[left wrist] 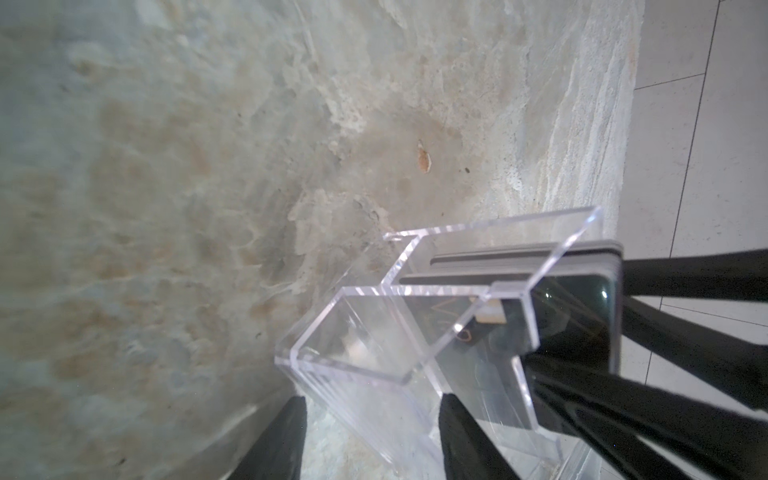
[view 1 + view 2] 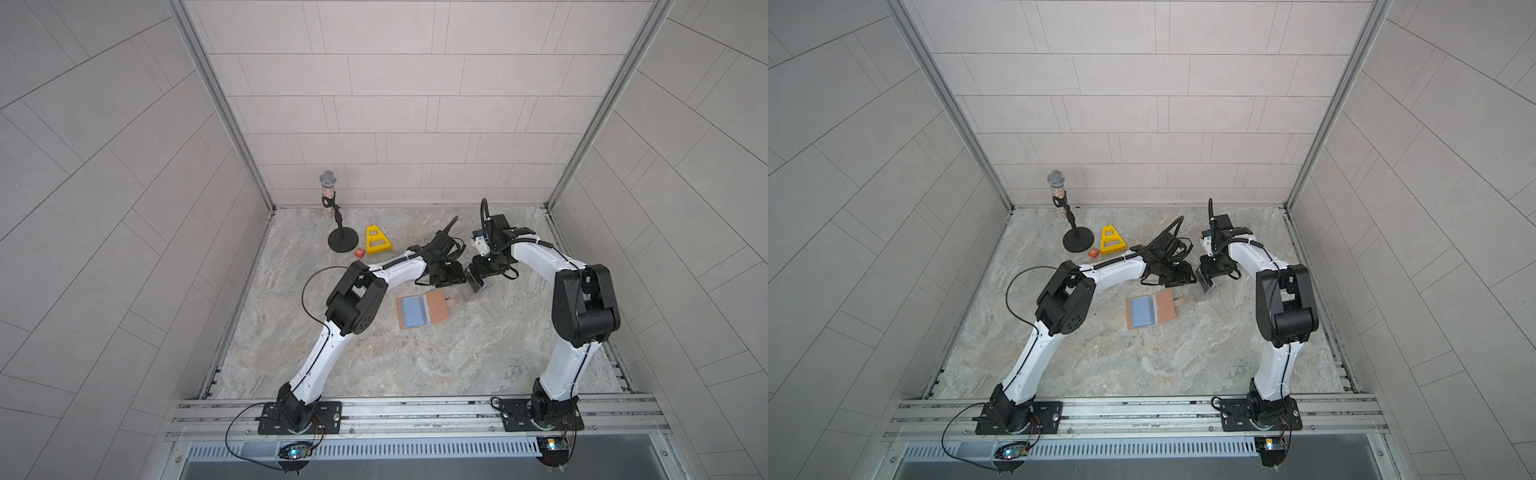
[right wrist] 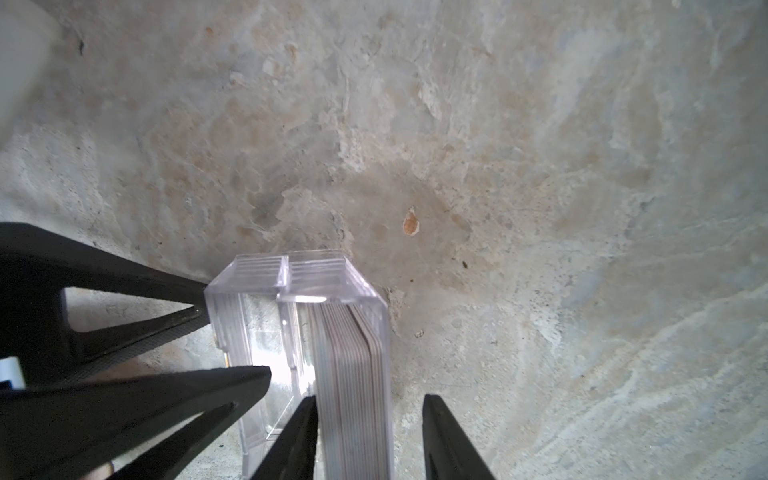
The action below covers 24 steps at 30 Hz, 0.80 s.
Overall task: Insert credit cards into a card holder
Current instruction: Pick up the credit card from the storage box.
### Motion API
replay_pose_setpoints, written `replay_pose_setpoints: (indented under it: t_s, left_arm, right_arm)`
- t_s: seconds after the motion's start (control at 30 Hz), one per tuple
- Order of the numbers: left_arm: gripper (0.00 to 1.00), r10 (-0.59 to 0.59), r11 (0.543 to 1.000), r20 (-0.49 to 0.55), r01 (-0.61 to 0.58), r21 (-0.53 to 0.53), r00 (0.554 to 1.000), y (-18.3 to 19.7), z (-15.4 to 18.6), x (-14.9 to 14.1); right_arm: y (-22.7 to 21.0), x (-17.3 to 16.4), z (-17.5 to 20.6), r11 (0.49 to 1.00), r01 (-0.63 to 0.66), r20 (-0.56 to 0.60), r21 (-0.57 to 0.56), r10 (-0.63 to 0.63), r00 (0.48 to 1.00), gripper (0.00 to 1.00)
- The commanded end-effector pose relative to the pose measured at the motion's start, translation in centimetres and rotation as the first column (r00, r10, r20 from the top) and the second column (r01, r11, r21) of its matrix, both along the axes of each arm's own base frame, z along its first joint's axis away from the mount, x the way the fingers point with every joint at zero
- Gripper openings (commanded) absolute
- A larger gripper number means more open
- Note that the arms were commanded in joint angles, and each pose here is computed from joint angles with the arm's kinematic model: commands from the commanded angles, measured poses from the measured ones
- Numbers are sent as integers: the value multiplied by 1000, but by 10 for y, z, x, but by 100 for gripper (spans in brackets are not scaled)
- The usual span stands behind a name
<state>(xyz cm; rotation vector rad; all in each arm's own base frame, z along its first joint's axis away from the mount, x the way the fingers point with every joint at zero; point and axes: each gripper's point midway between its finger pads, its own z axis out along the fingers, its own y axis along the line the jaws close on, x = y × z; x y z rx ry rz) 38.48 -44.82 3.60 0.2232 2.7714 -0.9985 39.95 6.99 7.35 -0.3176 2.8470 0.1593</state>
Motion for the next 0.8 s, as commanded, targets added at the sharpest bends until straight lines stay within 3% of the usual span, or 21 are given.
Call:
replay_pose_setpoints:
  t_s: [0.0, 0.57, 0.77]
  left_arm:
    - [54, 11, 992, -65, -3, 128, 998, 25, -37, -17]
    - [53, 44, 988, -56, -35, 151, 997, 41, -40, -17]
    - [53, 47, 988, -60, -38, 148, 997, 42, -40, -17]
  right_arm:
    - [-14, -4, -4, 998, 10, -31, -68, -12, 999, 41]
    - [-15, -4, 19, 994, 7, 8, -108, -6, 1000, 39]
    - [-15, -5, 21, 994, 5, 10, -112, -4, 1000, 33]
